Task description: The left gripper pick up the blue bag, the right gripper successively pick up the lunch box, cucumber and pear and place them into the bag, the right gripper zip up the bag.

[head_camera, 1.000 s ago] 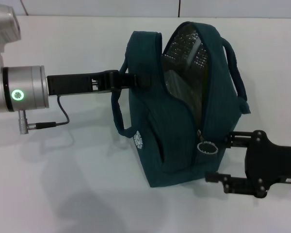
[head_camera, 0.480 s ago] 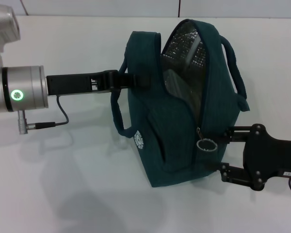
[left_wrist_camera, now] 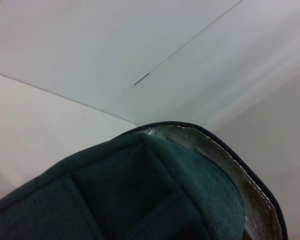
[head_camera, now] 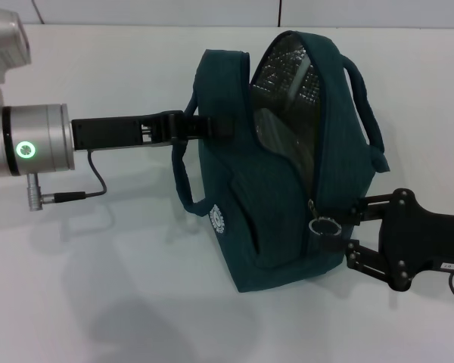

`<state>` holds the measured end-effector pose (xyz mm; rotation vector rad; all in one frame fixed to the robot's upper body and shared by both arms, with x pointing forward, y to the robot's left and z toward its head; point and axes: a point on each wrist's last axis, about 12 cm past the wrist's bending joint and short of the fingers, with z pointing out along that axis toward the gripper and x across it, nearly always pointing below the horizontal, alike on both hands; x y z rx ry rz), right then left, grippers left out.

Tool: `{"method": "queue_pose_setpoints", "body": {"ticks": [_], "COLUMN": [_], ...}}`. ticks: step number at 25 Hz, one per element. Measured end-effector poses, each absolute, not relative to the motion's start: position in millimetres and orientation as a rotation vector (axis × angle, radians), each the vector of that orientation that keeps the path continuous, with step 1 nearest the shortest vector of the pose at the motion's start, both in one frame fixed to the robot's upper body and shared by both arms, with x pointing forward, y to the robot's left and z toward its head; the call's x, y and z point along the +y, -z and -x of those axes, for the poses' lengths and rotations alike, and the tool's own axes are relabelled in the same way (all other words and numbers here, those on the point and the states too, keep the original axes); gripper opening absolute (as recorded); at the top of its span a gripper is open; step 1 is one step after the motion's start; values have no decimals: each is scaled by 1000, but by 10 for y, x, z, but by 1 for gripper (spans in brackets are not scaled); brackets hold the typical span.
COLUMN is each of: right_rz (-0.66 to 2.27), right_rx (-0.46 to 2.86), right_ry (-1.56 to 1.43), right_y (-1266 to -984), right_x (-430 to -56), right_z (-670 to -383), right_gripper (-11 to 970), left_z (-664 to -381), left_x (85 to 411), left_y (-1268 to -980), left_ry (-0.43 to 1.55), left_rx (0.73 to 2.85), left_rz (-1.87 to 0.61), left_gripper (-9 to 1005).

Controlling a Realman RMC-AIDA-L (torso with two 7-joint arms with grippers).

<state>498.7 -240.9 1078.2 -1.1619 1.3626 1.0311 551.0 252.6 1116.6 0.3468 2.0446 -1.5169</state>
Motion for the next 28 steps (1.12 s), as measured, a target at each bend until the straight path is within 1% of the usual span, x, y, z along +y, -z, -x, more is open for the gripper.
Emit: {"method": "queue_pose_setpoints", "body": {"ticks": [5, 8, 28], "right_rz": [1151, 1147, 1142], "right_rx": [1378, 1383, 1384], "right_ry": [-1037, -1039, -1012], "right_y": [-10758, -10747, -10750], "right_x": [-2415, -2417, -2349], "right_z": [-4977, -4971, -5035], "right_gripper": [262, 272, 31], "left_z": [-5507, -5505, -5483], "left_x": [2518, 2515, 2538], "left_y": [-11164, -11163, -11151], "left_ry": [1521, 1523, 1524], "left_rx": [2044, 2043, 2046], "left_rz": [-348, -348, -345], "left_gripper": [126, 128, 145]}}
